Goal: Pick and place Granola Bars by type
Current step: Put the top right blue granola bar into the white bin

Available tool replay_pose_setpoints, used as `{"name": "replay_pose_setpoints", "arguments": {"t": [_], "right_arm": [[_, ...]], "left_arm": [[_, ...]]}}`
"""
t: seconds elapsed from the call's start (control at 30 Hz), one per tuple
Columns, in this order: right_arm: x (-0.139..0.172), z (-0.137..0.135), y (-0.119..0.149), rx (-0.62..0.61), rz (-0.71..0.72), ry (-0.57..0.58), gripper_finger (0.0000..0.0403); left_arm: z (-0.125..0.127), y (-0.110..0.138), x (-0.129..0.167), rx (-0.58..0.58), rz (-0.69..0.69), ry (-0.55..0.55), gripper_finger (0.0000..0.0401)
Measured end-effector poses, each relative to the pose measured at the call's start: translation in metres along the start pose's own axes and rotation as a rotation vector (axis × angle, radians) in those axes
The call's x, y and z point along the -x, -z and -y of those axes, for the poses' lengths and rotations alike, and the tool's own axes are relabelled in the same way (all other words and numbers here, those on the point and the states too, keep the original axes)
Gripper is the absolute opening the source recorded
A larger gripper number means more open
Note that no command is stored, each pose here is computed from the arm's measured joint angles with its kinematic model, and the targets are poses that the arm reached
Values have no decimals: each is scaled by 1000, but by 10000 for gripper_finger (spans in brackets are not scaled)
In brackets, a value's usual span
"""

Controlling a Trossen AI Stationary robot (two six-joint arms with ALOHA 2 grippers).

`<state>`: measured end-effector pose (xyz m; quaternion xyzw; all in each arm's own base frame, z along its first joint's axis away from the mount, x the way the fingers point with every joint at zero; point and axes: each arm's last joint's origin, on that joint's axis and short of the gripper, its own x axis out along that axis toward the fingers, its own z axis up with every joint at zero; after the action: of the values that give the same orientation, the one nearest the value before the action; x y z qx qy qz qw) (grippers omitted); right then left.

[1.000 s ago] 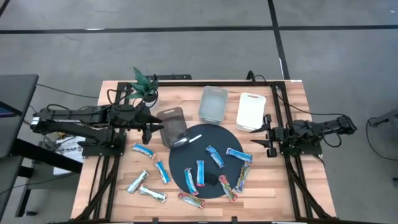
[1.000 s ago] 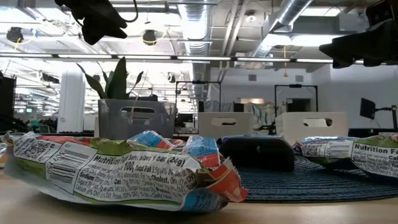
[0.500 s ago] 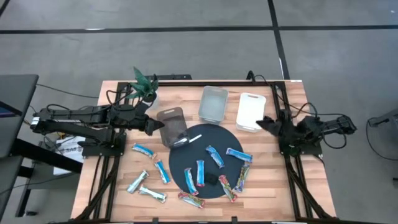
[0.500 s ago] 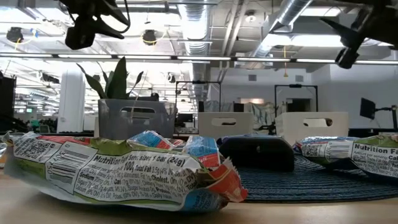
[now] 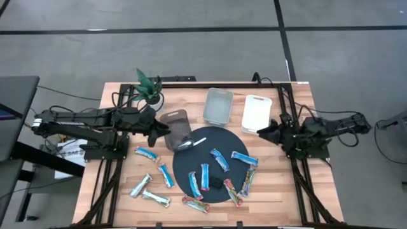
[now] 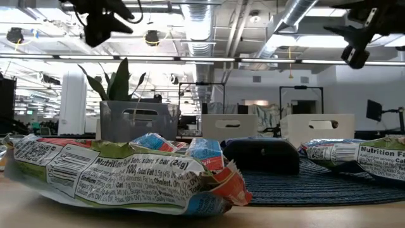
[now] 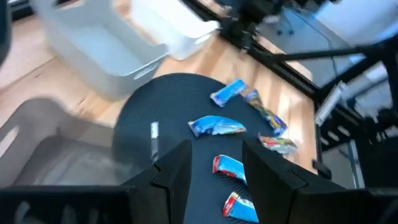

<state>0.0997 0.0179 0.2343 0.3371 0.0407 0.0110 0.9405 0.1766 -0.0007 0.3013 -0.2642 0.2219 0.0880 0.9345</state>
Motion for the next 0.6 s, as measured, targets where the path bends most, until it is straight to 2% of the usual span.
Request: {"name": "replay_pose_setpoints", "arguments": {"t": [0.17, 0.33, 0.6], "right_arm": [[-14, -10, -10, 86, -314, 283, 150], [-38, -5, -3, 46, -536, 530, 150], [-78, 6, 26, 32, -816, 625, 150]], "left_arm": [[-1, 4, -14, -122, -63, -22, 134], [-1, 1, -15, -209, -43, -64, 134], [9, -19, -2, -345, 22, -67, 135]]}}
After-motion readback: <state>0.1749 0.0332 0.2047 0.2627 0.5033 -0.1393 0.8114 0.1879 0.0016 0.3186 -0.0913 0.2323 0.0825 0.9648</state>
